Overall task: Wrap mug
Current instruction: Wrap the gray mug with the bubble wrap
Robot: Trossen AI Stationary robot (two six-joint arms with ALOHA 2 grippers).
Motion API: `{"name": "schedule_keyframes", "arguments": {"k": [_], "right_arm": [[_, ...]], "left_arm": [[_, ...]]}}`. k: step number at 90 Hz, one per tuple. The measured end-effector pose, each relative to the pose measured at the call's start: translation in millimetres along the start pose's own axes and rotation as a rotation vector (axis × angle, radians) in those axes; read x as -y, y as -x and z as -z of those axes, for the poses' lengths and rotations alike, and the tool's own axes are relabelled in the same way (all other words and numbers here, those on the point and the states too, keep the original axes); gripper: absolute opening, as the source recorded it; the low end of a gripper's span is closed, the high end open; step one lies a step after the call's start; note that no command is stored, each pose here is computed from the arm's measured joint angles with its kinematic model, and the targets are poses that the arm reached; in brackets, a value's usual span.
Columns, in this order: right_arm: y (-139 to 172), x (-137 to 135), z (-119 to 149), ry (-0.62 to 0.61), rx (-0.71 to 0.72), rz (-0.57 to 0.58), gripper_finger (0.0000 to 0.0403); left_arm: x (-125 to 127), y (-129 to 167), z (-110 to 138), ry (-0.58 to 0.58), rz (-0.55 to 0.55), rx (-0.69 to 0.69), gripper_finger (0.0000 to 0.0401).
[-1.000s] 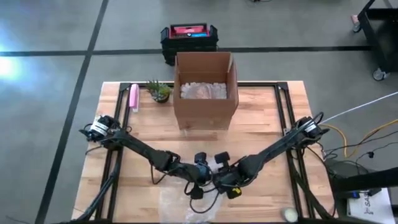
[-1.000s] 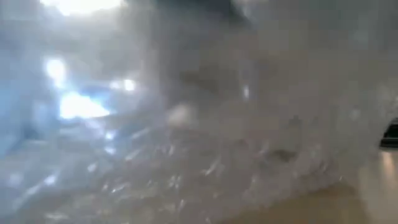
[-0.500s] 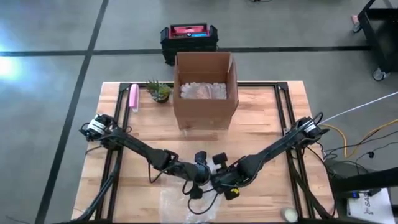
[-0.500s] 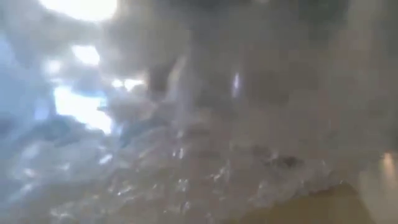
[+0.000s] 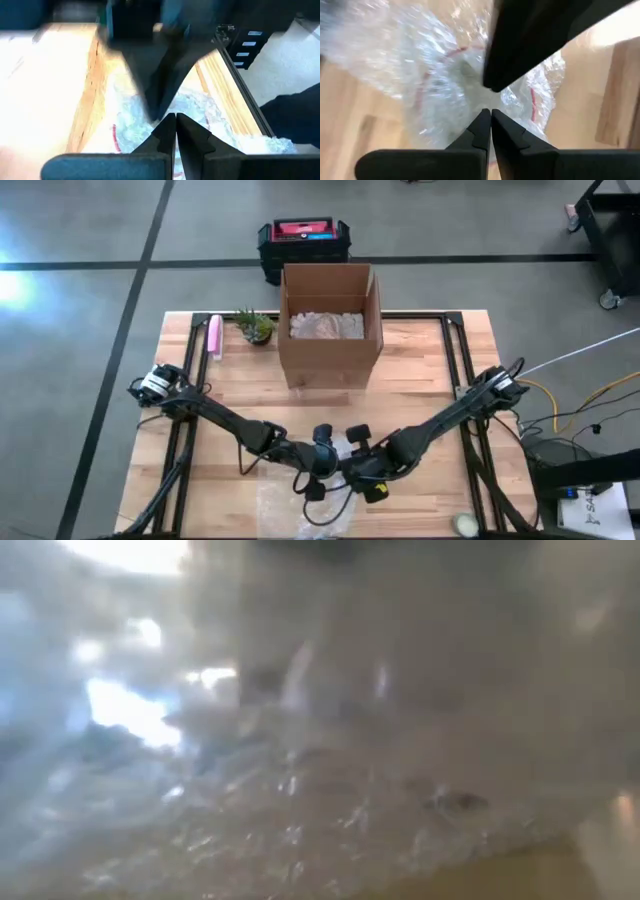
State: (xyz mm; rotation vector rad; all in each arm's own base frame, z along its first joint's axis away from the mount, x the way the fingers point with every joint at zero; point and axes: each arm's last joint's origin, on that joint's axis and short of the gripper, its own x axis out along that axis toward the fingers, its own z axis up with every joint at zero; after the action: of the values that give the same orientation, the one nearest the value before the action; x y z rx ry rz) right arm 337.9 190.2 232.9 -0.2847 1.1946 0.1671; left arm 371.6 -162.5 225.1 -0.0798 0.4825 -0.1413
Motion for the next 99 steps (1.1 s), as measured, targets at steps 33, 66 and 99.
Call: {"name": "schedule_keyframes", "arguments": {"k": [33,66,99], "right_arm": [[6.6,-15.9,-3.8,-0.008,0.092,-0.037,0.0000],[-55.8,-14.2,1.7,0.075,-0.062,0.061,0.0000],[-7.3,-16.9,-13.5,0.052,0.032,0.014,0.0000]], "left_arm": [[2.1,0.4,0.8,0.027,0.004,-0.003,0.0000],[5.8,1.3,2.5,0.046,0.017,-0.014,0.0000],[-0.8,-19.6,22.5,0.049,-0.035,-0.064,0.0000]]}}
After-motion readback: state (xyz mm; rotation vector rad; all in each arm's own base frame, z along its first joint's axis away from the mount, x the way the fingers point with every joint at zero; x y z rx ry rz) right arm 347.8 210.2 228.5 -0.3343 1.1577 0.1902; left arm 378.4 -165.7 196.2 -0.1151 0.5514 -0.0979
